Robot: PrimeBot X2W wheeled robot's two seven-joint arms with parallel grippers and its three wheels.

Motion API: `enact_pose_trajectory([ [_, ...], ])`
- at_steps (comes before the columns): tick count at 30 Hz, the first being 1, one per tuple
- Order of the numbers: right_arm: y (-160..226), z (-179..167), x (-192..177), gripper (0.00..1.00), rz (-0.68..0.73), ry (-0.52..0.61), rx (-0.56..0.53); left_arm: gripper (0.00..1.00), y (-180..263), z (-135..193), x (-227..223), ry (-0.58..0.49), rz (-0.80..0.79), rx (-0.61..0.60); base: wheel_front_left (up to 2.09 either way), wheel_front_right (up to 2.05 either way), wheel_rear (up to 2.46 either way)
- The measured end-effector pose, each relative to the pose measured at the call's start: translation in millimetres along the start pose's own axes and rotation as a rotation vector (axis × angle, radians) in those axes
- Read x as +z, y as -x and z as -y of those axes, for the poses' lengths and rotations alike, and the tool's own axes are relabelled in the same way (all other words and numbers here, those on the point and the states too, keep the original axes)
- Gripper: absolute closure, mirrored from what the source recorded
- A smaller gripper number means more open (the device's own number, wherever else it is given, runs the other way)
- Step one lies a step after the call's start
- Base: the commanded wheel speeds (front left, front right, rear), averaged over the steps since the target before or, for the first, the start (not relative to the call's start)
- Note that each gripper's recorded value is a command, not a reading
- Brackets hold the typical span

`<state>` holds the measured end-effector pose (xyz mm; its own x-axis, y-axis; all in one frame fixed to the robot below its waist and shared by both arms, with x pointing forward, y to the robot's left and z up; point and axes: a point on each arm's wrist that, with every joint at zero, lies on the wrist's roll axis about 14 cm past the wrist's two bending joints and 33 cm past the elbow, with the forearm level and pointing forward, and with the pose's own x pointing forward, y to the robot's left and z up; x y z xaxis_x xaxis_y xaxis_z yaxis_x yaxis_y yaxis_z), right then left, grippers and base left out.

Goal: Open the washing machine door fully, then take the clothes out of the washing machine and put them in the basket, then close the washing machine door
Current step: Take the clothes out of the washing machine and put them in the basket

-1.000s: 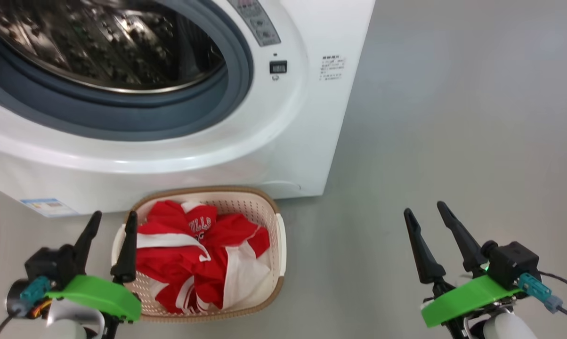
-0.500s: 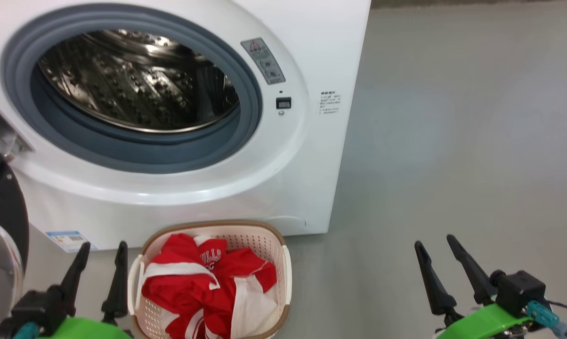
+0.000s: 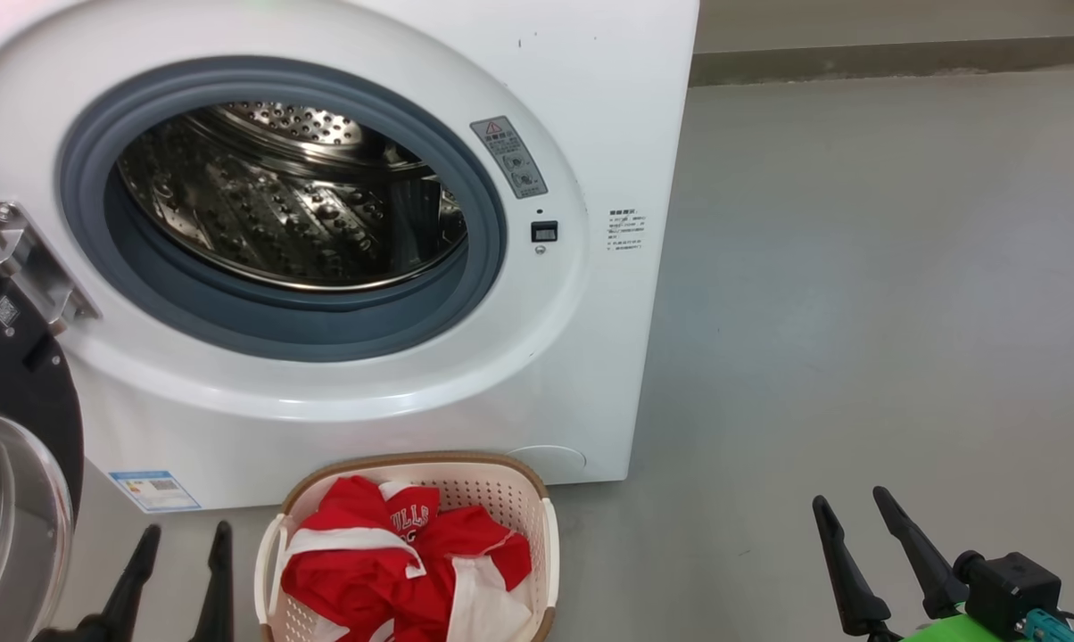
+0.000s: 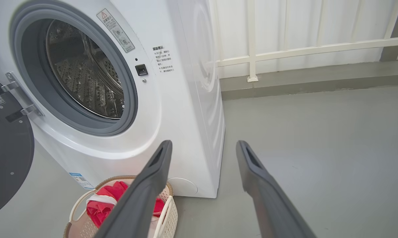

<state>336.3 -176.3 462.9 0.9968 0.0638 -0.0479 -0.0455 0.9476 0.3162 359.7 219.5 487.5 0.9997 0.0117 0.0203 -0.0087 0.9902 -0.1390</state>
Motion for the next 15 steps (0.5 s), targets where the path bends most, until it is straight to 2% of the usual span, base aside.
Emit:
enact_pose_trajectory([
  [15, 4.9, 3.9, 0.7, 0.0, 0.003, 0.002, -0.011, 0.0, 13.3, -6.1, 0.4, 0.007, 0.004, 0.027, 0.0, 0.0, 0.0],
])
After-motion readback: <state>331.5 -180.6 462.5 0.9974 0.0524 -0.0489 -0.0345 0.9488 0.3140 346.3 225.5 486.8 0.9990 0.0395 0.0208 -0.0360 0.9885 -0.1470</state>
